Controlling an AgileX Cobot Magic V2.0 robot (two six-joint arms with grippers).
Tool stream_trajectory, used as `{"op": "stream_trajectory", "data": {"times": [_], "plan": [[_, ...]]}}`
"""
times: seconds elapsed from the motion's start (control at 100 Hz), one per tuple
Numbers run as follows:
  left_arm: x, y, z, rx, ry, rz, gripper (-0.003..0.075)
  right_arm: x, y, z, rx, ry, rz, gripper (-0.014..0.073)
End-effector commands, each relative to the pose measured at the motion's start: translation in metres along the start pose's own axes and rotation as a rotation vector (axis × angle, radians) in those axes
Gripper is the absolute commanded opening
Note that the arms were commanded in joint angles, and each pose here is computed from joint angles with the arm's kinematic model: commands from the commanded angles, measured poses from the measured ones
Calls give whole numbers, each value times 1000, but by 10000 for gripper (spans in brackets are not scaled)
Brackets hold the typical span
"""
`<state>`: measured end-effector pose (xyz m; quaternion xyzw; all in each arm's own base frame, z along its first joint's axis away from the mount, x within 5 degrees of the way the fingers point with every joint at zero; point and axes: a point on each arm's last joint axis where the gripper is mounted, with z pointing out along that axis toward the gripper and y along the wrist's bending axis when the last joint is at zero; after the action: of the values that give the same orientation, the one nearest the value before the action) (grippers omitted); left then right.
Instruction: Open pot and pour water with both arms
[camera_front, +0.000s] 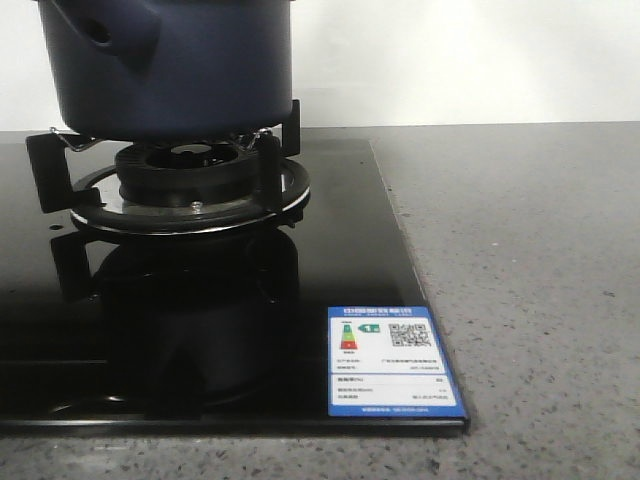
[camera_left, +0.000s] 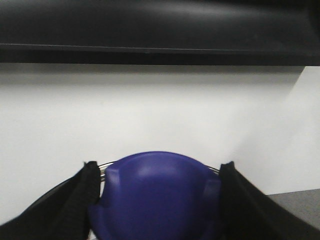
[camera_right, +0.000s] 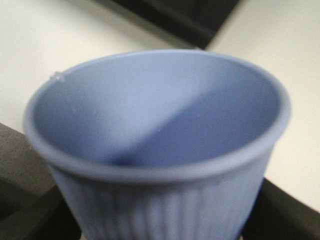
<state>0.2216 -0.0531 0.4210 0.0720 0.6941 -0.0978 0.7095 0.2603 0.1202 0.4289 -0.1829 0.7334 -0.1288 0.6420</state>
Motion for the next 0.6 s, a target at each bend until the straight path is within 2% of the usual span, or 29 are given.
{"op": "stream_trajectory", "data": {"times": [0.0,0.1,0.18,0.37,0.49,0.59], "plan": [[-28,3,-10,-41,-171,1,370,6,-22,-18,4,-41,149,351],[-28,3,-10,-41,-171,1,370,35,-34,-27,-3,-38,279,351],[-28,3,-10,-41,-171,1,370,54,-39,-33,-14,-41,335,351],[-28,3,-10,-41,-171,1,370,101,-37,-32,-72,11,403,351],[-28,3,-10,-41,-171,1,370,116,-33,-28,-131,15,411,351],[-28,3,-10,-41,-171,1,370,126,-36,-19,-136,38,420,351]]}}
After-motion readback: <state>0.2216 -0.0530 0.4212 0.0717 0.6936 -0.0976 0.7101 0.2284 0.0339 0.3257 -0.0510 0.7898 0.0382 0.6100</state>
